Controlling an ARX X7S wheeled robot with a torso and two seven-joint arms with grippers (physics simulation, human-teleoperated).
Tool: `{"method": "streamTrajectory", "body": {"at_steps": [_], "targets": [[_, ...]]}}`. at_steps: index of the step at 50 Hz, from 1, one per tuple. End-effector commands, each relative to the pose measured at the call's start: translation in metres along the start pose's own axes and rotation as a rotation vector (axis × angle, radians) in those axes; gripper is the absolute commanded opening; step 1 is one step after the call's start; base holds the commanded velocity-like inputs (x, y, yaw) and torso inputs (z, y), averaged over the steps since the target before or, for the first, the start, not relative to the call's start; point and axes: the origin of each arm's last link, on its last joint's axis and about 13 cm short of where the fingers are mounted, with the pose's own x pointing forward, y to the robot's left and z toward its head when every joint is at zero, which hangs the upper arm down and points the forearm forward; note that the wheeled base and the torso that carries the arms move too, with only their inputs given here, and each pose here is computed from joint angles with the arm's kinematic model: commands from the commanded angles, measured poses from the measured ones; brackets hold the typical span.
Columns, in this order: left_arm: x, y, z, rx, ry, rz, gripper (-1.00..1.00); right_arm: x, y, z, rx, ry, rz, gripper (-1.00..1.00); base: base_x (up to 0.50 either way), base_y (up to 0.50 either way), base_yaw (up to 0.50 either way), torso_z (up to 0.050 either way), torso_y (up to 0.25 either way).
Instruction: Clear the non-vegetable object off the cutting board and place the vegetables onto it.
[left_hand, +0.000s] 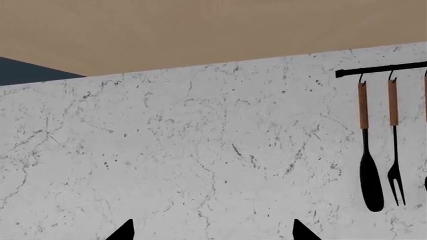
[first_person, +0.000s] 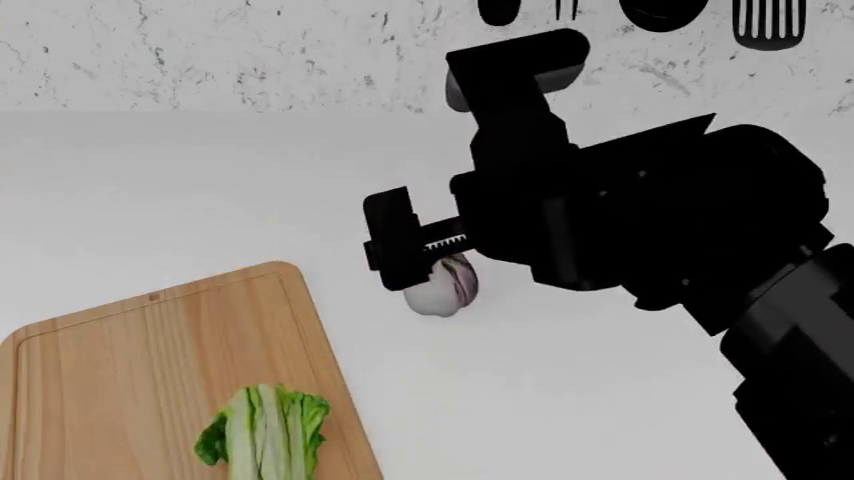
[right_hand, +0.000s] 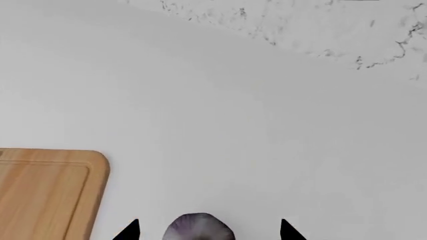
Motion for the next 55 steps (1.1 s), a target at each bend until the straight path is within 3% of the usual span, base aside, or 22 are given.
{"method": "streamTrajectory", "body": {"at_steps": [1,38,39,50,55], "targets": [[0.001,0.000,0.000,-0.002,0.001,-0.001,1.00,0.009,0.001,-0.007,0.007,0.034,0.018,1.00,0.00,0.00,0.00,0.000,0.000],[-0.009,0.002,0.003,-0.002,-0.004,0.009,1.00,0.026,0.001,-0.033,0.012,0.127,0.048,1.00,0.00,0.00,0.00,0.000,0.000],[-0.009,0.002,0.003,-0.001,-0.004,0.009,1.00,0.026,0.001,-0.033,0.010,0.127,0.047,-1.00,0.00,0.00,0.00,0.000,0.000],[-0.007,0.002,0.006,-0.006,-0.013,0.005,1.00,0.018,0.002,-0.028,-0.011,0.123,0.038,-1.00,0.00,0.00,0.00,0.000,0.000],[-0.007,0.002,0.006,-0.007,-0.014,0.007,1.00,0.002,0.012,-0.019,-0.057,0.100,0.065,-1.00,0.00,0.00,0.00,0.000,0.000]]}}
